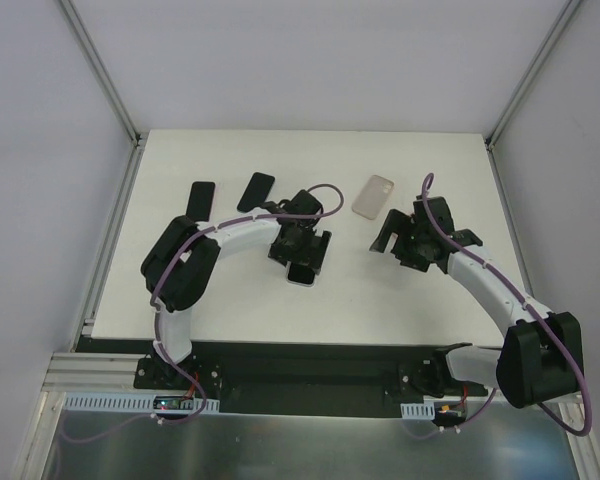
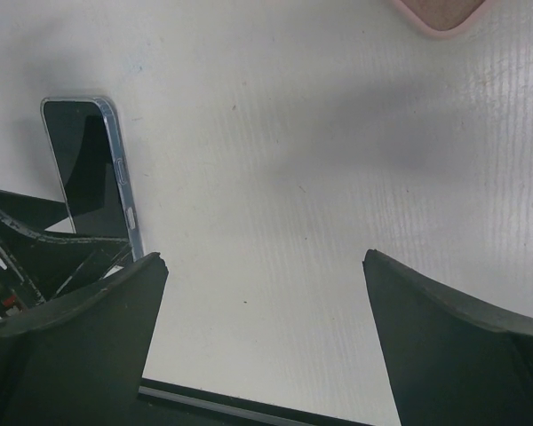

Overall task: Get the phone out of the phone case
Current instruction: Pick up the phone at the center of the board.

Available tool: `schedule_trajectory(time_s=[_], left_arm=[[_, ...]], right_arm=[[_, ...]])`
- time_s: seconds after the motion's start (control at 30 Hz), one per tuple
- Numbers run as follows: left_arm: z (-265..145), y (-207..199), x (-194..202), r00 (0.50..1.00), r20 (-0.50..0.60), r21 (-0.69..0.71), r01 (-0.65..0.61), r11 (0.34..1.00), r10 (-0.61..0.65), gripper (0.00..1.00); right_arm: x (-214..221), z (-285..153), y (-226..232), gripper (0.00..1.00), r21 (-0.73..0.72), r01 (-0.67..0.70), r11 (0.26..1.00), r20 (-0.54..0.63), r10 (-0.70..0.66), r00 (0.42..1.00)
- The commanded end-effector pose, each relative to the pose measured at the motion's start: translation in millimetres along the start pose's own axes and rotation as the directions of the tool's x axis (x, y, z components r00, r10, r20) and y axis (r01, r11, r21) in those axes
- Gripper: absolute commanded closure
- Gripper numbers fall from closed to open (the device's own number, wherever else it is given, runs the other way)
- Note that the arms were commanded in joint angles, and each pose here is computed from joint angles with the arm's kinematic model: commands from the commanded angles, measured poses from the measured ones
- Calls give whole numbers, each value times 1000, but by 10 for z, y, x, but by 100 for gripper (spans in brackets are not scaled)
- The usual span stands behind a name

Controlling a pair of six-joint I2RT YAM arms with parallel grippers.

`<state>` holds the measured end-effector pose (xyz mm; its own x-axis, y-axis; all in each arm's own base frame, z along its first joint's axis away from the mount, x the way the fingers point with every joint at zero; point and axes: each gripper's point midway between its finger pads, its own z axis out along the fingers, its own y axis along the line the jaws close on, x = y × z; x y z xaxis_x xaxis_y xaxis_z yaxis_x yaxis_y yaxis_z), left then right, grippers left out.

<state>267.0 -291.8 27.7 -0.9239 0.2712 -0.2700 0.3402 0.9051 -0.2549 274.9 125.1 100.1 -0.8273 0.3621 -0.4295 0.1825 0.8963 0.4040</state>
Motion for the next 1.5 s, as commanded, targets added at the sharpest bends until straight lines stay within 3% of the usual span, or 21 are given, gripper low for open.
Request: schedule_trajectory(time_s=[0.0, 0.17, 0.3, 0.43, 0.47, 0.53, 0.83, 1.0, 1.07, 1.17, 1.27, 1.4, 1.47], left_arm=[[128, 119, -11, 1000, -5, -122, 12, 992, -13, 1], [181, 189, -29, 998, -14, -275, -58, 960, 57, 6], [235, 141, 12, 997, -32, -289, -74, 954, 67, 12], [230, 132, 37, 997, -41, -283, -73, 956, 64, 35], [177, 89, 24, 998, -36, -259, -66, 964, 59, 45], [114, -16, 19, 998, -37, -195, -50, 980, 43, 49], [-566, -661, -182, 997, 57, 141, -60, 988, 53, 57], [-714, -833, -173, 997, 71, 240, -56, 969, 40, 59], [-760, -870, -163, 997, 69, 267, -53, 962, 36, 59], [-791, -903, -156, 997, 69, 290, -52, 956, 33, 59], [-816, -922, -159, 997, 74, 300, -54, 952, 34, 59], [-836, -918, -192, 996, 82, 301, -53, 952, 30, 58], [-862, -926, -210, 996, 83, 313, -52, 948, 27, 58]], right_arm=[[-33, 6, 96, 4, -30, -7, 1000, 10, 7, 1000], [-20, 23, 121, 4, -38, -9, 999, 7, 9, 1000], [-24, 25, 141, 4, -43, -9, 999, 8, 10, 1000], [-22, 20, 179, 4, -58, -11, 998, 8, 11, 1000], [-25, 12, 197, 4, -65, -13, 998, 10, 14, 1000], [-1, 7, 230, 4, -82, -16, 997, 1, 16, 1000], [58, 77, 720, 3, -304, -185, 935, -94, 163, 982], [102, 234, 819, 1, -301, -235, 924, -146, 199, 969], [93, 308, 853, 5, -308, -271, 912, -161, 231, 960], [61, 355, 982, 14, -359, -306, 882, -185, 254, 949], [68, 371, 1129, 33, -390, -301, 870, -205, 236, 950], [202, 352, 1363, 82, -440, -282, 853, -265, 176, 948], [203, 372, 1459, 96, -473, -293, 831, -287, 169, 943]])
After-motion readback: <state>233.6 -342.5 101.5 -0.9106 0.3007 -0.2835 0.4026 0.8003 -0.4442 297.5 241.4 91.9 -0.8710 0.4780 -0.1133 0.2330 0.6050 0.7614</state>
